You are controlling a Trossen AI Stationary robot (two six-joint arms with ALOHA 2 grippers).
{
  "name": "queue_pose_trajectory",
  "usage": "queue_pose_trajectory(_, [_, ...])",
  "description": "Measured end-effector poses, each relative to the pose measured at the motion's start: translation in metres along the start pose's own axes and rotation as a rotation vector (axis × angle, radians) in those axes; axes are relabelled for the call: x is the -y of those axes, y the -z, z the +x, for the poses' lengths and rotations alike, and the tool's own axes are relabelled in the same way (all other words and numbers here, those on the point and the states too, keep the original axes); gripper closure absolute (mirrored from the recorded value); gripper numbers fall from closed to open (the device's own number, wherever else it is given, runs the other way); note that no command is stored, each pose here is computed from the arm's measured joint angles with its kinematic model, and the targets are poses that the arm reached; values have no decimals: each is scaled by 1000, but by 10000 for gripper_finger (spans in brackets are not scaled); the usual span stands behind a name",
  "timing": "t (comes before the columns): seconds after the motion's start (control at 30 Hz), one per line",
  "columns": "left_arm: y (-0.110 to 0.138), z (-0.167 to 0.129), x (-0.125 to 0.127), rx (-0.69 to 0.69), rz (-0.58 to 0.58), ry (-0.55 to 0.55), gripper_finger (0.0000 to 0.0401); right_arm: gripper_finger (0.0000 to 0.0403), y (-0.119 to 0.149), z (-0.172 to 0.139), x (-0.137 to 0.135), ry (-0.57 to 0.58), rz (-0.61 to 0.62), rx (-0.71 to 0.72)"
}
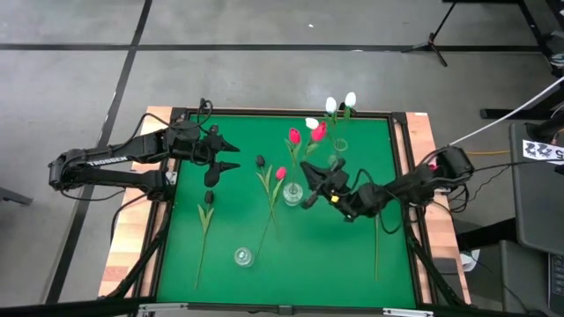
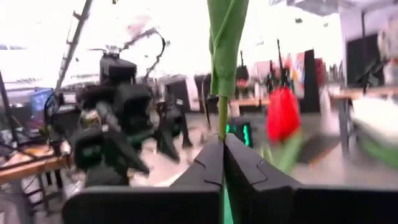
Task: Sort flowers into vase by color
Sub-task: Put the top right red tulip into the middle transparent flower vase
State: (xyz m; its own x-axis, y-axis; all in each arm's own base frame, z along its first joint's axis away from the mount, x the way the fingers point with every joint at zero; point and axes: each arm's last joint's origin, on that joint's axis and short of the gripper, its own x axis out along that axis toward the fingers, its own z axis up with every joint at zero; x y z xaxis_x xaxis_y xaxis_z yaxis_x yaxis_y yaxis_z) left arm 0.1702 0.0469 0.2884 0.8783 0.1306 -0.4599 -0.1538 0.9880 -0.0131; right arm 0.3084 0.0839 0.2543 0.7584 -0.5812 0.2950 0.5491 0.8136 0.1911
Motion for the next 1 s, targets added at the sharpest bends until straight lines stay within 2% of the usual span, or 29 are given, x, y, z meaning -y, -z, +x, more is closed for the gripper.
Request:
queue_pose_trajectory(0.2, [0,0,0,-3,-9,0,162,401,8,8,-2,11,-70,-7])
queue_pose_trajectory(0.3, [0,0,0,-4,-9,0,162,401,11,4,-6,-4,-74,-15])
queue_pose_trajectory(0.6, [0,0,0,-4,-18,0,162,401,23,-14,-6,71,-123,-85])
queue_pose_trajectory(0.83, [0,0,0,-4,-19,-5,162,401,24,-1,1,-6,-106,-51])
queue_pose_trajectory(1.0, [0,0,0,-4,-27,-15,162,401,32,2,3,-4,-101,-63])
